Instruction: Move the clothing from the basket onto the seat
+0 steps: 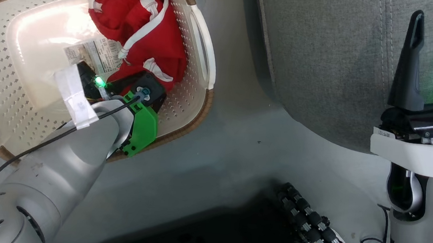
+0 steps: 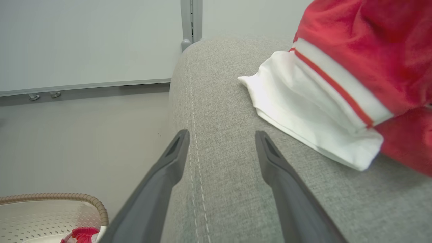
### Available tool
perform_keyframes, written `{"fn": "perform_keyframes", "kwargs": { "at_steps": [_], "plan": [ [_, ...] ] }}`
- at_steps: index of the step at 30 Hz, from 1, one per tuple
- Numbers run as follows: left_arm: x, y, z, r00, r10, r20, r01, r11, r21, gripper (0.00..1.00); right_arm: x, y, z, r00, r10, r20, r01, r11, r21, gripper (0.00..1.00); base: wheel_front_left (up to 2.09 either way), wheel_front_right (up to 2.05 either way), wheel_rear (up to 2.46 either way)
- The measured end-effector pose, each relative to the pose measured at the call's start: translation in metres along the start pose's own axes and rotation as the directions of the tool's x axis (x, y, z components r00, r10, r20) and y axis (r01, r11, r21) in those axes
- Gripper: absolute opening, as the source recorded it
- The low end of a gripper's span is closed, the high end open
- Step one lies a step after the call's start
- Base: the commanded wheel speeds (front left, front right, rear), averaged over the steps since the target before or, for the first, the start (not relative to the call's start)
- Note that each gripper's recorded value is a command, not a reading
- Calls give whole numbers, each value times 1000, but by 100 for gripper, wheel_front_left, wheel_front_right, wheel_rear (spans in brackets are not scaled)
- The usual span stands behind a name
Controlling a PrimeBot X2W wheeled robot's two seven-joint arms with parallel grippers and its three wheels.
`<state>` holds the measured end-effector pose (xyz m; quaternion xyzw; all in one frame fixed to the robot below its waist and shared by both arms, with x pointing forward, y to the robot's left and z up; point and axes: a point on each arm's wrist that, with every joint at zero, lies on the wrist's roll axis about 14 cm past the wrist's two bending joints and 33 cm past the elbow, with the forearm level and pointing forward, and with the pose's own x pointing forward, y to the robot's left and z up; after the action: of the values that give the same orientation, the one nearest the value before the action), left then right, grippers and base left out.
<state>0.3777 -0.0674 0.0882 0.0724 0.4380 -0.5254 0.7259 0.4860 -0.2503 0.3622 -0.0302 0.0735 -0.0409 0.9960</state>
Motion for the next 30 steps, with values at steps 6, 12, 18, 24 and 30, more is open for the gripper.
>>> {"fn": "perform_keyframes", "kwargs": {
  "at_steps": [6, 12, 18, 24, 30],
  "plan": [
    [9, 10, -11, 996, 29, -84, -24, 998, 58, 100, -4, -2, -9, 1000, -7, -29, 7, 1000, -4, 100, 0, 0, 0],
    [12, 20, -17, 985, 84, -152, -74, 995, 69, 100, -8, 0, -15, 999, -4, -50, 4, 1000, -2, 100, 0, 0, 0],
    [9, 33, -31, 960, 133, -248, -122, 991, 59, 100, -12, 3, -21, 997, 6, -71, -6, 1000, -6, 100, 0, 0, 0],
    [9, 40, -36, 944, 137, -299, -132, 991, 35, 100, -18, 5, -24, 996, 10, -88, -11, 1000, -16, 100, 0, 0, 0],
    [9, 41, -43, 927, 129, -353, -144, 989, -16, 100, -22, 6, -28, 994, 10, -105, -13, 1000, -26, 100, 0, 0, 0]
  ]
}}
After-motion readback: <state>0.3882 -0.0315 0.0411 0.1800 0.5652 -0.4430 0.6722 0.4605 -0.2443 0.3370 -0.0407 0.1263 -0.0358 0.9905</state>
